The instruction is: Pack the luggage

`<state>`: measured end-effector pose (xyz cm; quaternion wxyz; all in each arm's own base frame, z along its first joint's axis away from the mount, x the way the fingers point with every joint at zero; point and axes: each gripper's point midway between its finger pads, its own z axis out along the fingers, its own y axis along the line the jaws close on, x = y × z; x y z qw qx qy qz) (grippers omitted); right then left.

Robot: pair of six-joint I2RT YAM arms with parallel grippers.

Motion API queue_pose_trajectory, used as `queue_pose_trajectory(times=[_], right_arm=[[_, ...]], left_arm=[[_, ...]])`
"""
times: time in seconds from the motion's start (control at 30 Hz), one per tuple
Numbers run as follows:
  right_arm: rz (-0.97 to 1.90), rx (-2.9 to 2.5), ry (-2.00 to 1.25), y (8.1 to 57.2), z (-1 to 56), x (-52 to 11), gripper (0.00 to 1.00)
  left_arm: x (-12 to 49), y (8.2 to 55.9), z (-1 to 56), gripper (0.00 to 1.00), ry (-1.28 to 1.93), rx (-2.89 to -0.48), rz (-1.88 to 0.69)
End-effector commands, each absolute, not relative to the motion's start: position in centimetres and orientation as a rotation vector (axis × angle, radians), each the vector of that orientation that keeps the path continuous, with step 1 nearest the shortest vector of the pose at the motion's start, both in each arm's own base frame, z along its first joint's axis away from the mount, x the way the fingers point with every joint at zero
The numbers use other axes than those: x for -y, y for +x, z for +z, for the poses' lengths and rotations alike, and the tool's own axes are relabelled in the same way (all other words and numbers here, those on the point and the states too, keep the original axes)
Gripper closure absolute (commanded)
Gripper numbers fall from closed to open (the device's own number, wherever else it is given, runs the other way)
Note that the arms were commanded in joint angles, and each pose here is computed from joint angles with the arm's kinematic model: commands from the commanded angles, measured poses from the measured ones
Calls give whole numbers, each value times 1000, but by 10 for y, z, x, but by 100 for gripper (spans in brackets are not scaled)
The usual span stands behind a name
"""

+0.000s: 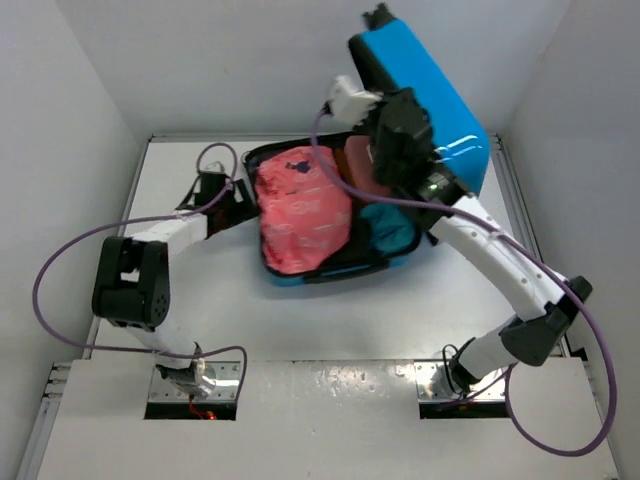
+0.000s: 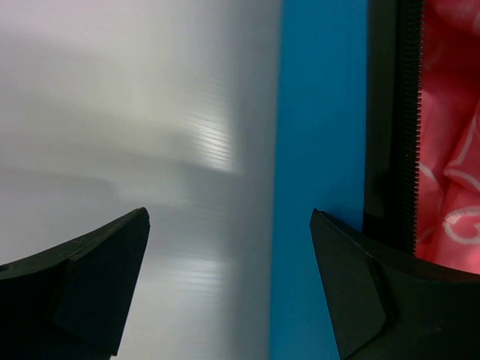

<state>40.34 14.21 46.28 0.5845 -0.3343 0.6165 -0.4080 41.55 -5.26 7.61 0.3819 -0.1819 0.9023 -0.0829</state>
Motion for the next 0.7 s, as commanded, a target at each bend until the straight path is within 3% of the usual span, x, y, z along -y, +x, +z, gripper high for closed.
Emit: queue_pose_trajectory(times=[0.0,0.1,0.23,0.27,0.3,0.37,0.4,0.5,0.67], right_arm=[[-742,-1266,-982,418,417,-251,100],[-758,-1200,-1104,412,381,-285,100],[-847,-1096,-1156,415,356,-299,100],[-855,-1097,-1166,415,349,-301,95],[-857,-1109,-1167,417,343,-302,79],[-826,-1114,-1174,408,342,-309,67],[-765,-1151,-1183,400,339,-309,54],[-561,-1192,-1202,362,348,-335,42],[-267,-1277,-1135,319,378,-336,38]], left_arm=[[211,384,67,5,-327,-2438,-899],[253,401,100,3,-314,-2341,-1097],[259,417,123,1,-349,-2273,-1168],[247,425,135,1,-374,-2244,-1158],[235,431,143,1,-410,-2214,-1144],[209,435,146,1,-482,-2192,-1120],[183,441,151,0,-529,-2159,-1076],[133,445,156,0,-595,-2131,-964],[94,433,135,0,-651,-2182,-845]])
